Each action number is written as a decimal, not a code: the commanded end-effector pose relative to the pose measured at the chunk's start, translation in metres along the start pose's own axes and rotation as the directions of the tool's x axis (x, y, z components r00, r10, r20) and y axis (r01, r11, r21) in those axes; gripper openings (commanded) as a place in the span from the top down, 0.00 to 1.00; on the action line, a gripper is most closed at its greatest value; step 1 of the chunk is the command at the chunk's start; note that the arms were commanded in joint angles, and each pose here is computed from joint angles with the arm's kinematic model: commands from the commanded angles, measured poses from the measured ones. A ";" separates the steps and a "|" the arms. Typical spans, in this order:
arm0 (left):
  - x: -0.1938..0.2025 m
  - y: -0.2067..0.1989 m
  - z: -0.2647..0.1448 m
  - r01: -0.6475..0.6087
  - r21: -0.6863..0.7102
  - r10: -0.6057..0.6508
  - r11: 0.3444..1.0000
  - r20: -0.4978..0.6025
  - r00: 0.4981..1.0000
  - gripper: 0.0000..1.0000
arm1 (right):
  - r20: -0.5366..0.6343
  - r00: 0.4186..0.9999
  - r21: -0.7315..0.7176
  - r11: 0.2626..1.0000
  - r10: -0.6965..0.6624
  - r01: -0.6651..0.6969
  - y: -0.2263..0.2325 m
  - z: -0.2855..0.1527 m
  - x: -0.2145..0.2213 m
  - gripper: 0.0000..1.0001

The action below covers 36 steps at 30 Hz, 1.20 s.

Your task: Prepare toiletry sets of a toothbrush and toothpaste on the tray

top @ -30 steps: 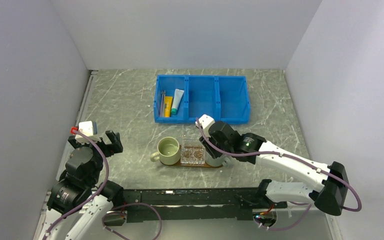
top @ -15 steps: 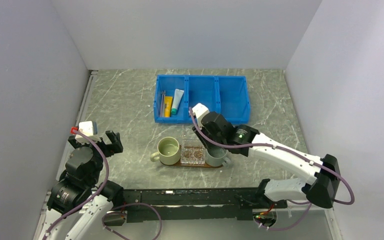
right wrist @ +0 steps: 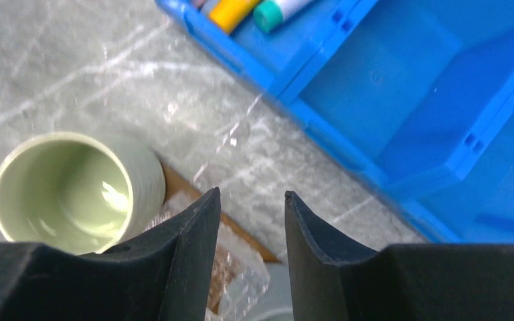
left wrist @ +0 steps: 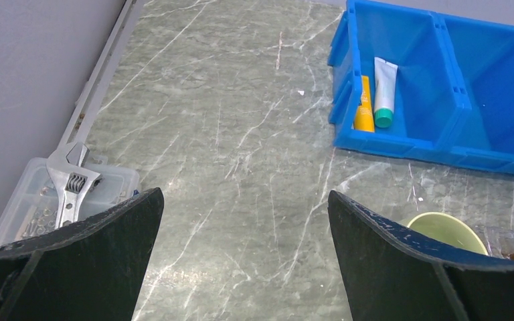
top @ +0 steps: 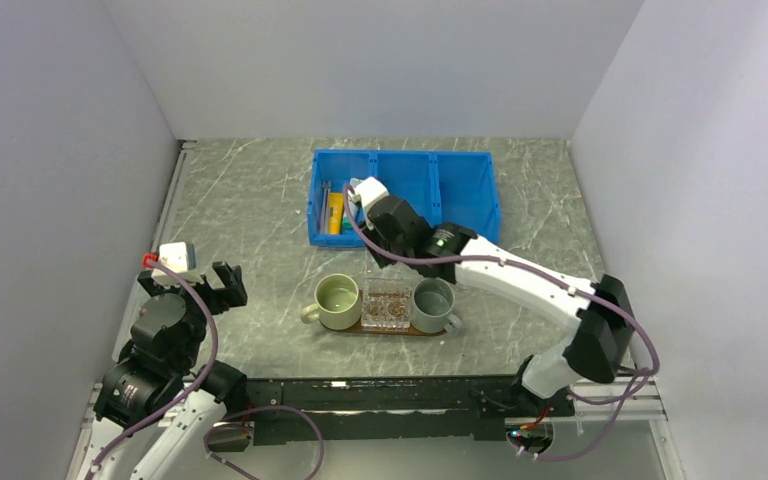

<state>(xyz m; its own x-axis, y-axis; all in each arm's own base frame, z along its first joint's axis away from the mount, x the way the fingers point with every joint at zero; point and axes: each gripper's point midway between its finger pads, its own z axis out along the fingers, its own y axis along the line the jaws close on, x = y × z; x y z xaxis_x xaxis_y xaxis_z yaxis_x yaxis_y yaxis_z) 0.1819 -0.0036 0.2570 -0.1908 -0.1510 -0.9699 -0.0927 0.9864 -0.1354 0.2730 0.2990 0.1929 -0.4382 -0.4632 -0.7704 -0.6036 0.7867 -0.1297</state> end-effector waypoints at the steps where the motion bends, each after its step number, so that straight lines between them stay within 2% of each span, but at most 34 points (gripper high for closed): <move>1: -0.008 -0.006 0.002 -0.002 0.028 0.002 1.000 0.029 1.000 0.01 | 0.061 0.996 0.020 0.998 0.060 -0.062 -0.005 0.013 -0.046 0.61; 7: -0.006 -0.011 0.005 -0.010 0.050 0.009 0.999 0.015 1.000 0.01 | 0.017 0.999 0.006 0.999 0.041 -0.041 0.003 0.044 -0.066 0.60; 14: 0.004 -0.049 0.019 -0.041 0.194 0.059 0.980 -0.087 0.994 0.01 | 0.111 0.989 0.079 0.991 0.102 -0.111 -0.013 0.053 -0.096 0.51; 19: 0.001 -0.072 0.038 -0.048 0.238 0.091 0.970 -0.172 0.981 0.01 | 0.149 0.973 0.060 0.981 0.175 -0.186 -0.028 0.045 -0.097 0.47; 23: -0.006 -0.097 0.056 -0.061 0.299 0.129 0.952 -0.213 0.969 0.01 | 0.171 0.973 0.051 0.985 0.154 -0.165 -0.036 0.038 -0.080 0.47; 26: -0.010 -0.121 0.073 -0.059 0.359 0.156 0.932 -0.249 0.956 0.01 | 0.196 0.962 0.079 0.975 0.190 -0.208 -0.049 0.030 -0.070 0.48; 29: -0.016 -0.145 0.090 -0.043 0.411 0.171 0.910 -0.280 0.945 0.01 | 0.170 0.955 0.127 0.956 0.243 -0.266 -0.066 0.023 -0.054 0.48; 36: -0.015 -0.192 0.133 0.022 0.480 0.180 0.877 -0.369 0.912 0.01 | 0.150 0.962 0.142 0.959 0.226 -0.247 -0.074 -0.009 -0.025 0.48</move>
<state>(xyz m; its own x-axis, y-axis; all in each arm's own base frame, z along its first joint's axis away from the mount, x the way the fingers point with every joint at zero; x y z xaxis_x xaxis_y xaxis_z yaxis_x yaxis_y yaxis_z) 0.3122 -0.1537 0.2448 -0.5780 0.0420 -0.8150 0.3059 0.9370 -0.1687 0.3343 0.2662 0.2088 -0.4878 -0.2481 -0.8370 -0.3988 0.9162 -0.0391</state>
